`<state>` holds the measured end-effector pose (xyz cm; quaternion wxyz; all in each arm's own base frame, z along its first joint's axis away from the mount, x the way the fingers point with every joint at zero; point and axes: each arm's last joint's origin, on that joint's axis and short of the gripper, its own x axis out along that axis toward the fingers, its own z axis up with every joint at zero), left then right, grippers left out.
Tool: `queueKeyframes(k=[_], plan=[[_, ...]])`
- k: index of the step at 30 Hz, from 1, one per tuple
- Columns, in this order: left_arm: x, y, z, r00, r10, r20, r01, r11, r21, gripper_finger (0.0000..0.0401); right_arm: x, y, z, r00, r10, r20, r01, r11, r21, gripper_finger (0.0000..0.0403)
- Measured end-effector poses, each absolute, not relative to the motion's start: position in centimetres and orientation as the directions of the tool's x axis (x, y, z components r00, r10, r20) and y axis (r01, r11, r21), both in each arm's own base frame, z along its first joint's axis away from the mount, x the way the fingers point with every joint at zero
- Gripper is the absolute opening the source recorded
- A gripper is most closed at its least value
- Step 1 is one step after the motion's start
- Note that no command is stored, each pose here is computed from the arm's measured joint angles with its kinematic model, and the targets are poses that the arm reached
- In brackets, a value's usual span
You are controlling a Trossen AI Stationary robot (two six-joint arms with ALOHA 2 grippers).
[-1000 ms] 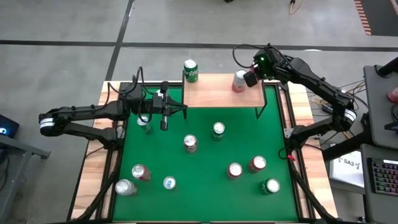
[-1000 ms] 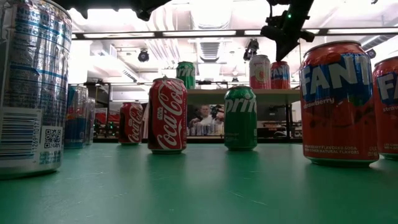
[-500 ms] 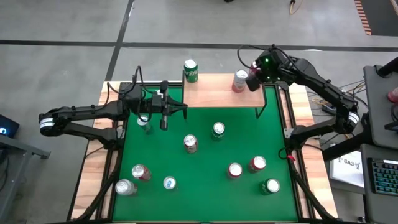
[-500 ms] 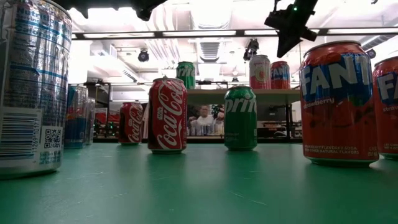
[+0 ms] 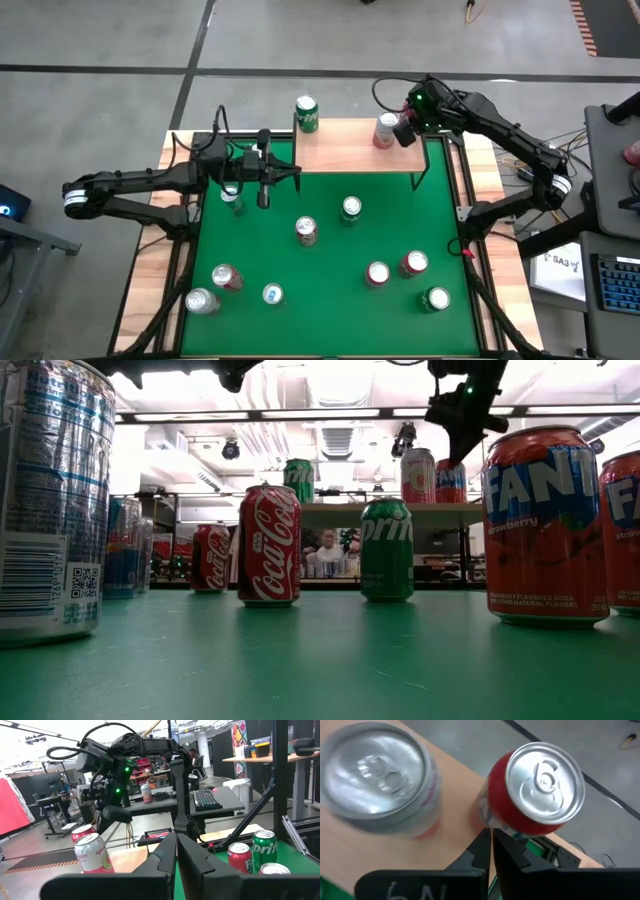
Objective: Place canned beverage on shelf
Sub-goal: Put the top red soda can on the shelf
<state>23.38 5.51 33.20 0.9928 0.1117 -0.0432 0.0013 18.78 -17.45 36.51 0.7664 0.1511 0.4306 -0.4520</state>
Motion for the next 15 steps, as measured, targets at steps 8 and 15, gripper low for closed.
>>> queueKeyframes(k=[8, 15], plan=[[23.38, 5.52, 33.2, 0.996, -0.007, 0.086, -0.013, 0.975, 0.223, 0.0, 19.02, -17.88, 36.26, 0.213, -0.568, -0.795, 0.822, 0.544, -0.169, 0.0011], [23.38, 5.51, 33.2, 0.996, -0.007, 0.086, -0.013, 0.974, 0.225, 0.0, 18.88, -18.07, 36.26, 0.209, -0.571, -0.794, 0.827, 0.537, -0.168, 0.0011]])
